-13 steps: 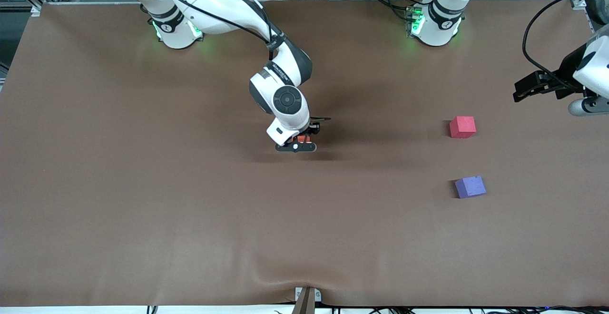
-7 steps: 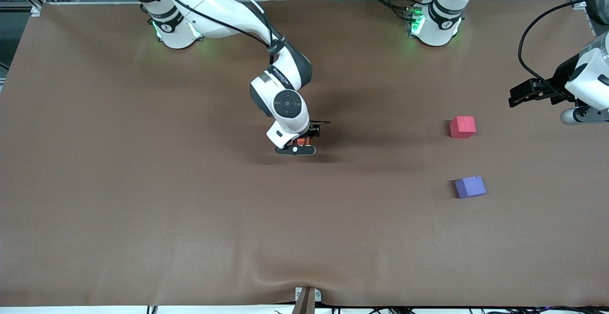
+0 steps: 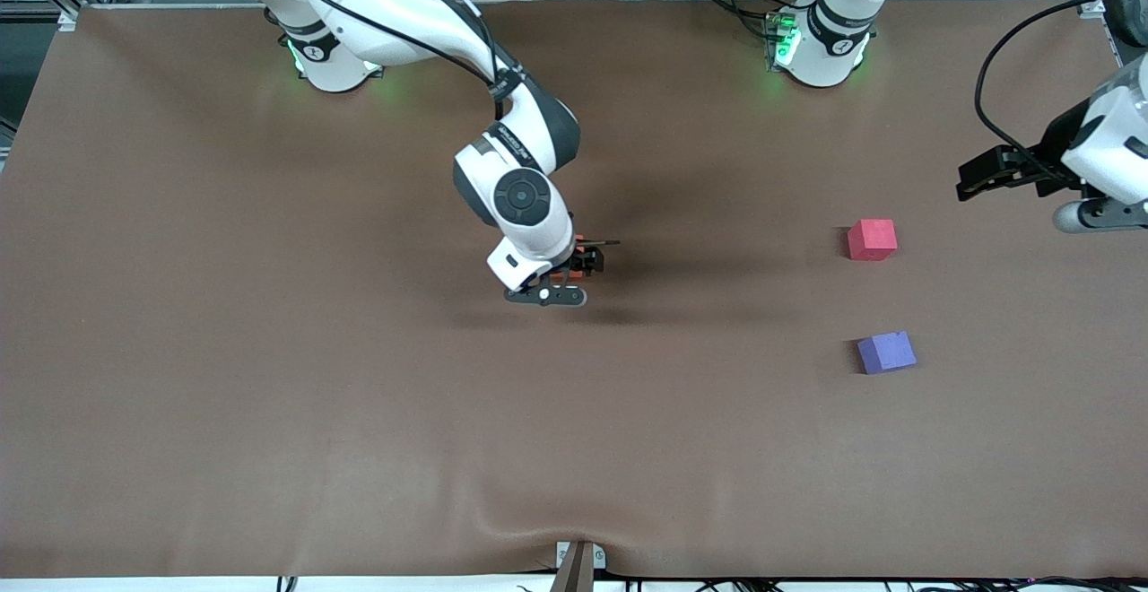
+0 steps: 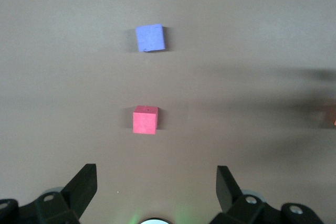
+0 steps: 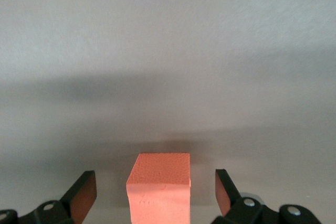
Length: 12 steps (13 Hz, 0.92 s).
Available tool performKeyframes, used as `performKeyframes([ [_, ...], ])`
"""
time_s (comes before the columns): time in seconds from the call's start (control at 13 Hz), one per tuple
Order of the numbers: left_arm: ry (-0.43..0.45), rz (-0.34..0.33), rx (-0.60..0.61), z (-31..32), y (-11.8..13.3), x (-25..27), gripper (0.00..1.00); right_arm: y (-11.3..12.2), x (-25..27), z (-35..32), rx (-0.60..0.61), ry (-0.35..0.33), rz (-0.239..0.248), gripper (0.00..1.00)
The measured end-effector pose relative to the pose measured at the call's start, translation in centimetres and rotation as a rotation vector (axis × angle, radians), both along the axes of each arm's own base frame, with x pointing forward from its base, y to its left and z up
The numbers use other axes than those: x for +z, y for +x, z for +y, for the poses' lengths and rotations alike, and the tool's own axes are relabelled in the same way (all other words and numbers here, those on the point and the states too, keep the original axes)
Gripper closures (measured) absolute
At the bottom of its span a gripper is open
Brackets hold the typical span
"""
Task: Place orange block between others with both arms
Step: 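Set the orange cube down and open the right gripper, then retract the right gripper while the left gripper moves near the pink cube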
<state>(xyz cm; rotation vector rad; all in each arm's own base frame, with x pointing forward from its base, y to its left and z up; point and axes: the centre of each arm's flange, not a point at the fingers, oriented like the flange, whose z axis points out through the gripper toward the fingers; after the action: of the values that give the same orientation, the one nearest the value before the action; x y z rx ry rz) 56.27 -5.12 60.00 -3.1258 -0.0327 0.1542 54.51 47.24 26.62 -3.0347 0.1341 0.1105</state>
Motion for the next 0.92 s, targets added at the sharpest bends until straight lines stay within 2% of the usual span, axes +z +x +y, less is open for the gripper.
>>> performKeyframes([
  [0.15,0.0,0.003,-0.02,-1.2,0.2,-0.3,0.0,1.6,1.2,-1.8,0.015,0.005,-0.015,0.0],
  [0.69,-0.002,0.001,-0.037,-2.2,0.3,-0.2,0.0,8.3,0.6,-13.3,0.205,0.003,-0.021,0.0],
  [0.92,-0.002,0.006,-0.041,-2.3,0.4,-0.5,0.0,9.7,3.1,-19.0,0.26,0.01,-0.045,0.0],
])
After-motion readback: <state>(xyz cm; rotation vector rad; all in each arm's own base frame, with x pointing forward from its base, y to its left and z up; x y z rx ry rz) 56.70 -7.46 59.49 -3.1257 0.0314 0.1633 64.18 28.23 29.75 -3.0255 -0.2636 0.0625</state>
